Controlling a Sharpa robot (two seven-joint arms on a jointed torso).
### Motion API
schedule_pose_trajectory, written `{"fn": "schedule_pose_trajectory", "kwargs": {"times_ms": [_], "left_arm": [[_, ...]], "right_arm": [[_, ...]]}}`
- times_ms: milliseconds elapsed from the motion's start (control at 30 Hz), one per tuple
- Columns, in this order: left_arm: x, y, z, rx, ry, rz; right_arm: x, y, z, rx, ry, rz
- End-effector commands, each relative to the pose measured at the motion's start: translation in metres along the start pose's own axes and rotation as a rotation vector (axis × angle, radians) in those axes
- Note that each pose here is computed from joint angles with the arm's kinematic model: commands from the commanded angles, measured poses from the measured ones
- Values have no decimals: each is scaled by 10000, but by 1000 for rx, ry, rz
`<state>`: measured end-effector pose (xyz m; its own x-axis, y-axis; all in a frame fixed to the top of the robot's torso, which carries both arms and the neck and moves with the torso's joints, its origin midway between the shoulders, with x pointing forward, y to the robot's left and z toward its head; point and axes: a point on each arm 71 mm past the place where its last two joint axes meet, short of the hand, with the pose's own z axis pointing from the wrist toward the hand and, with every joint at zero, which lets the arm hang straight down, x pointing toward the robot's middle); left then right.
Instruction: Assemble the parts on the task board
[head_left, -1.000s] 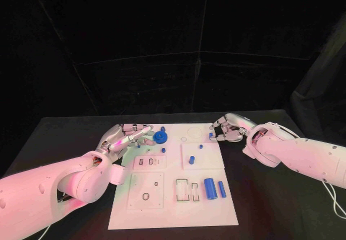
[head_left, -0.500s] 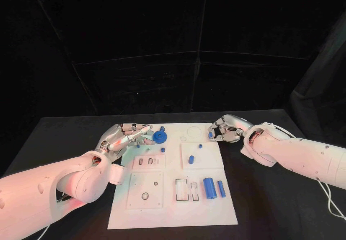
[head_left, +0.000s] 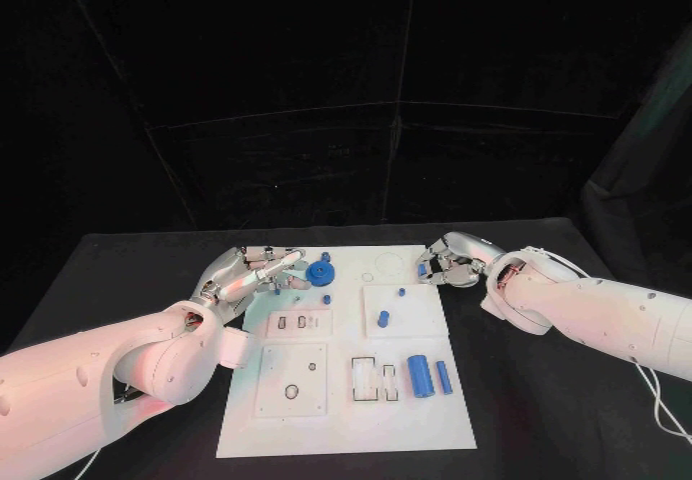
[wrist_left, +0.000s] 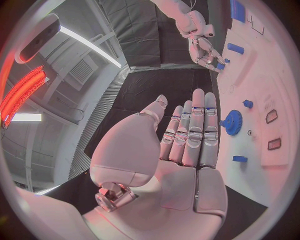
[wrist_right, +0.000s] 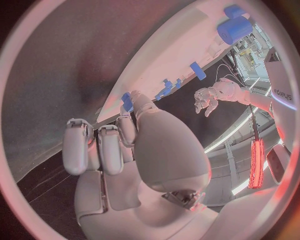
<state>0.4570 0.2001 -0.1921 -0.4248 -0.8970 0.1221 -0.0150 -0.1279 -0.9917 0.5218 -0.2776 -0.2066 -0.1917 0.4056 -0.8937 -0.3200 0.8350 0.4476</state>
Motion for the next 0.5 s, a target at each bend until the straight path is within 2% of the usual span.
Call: {"fn": "schedule_pose_trajectory", "kwargs": {"times_ms": [33,300,500], "left_arm": [[10,-5,2,-2,12,-5],[4,-5,1,-3,11,-5],[0,-4,1,-3,10,-4]], "right_arm": [[3,11,5,-3,4,-6],[-16,3,6,1,-22,29],[-45,27,1,2,-72,63]]}}
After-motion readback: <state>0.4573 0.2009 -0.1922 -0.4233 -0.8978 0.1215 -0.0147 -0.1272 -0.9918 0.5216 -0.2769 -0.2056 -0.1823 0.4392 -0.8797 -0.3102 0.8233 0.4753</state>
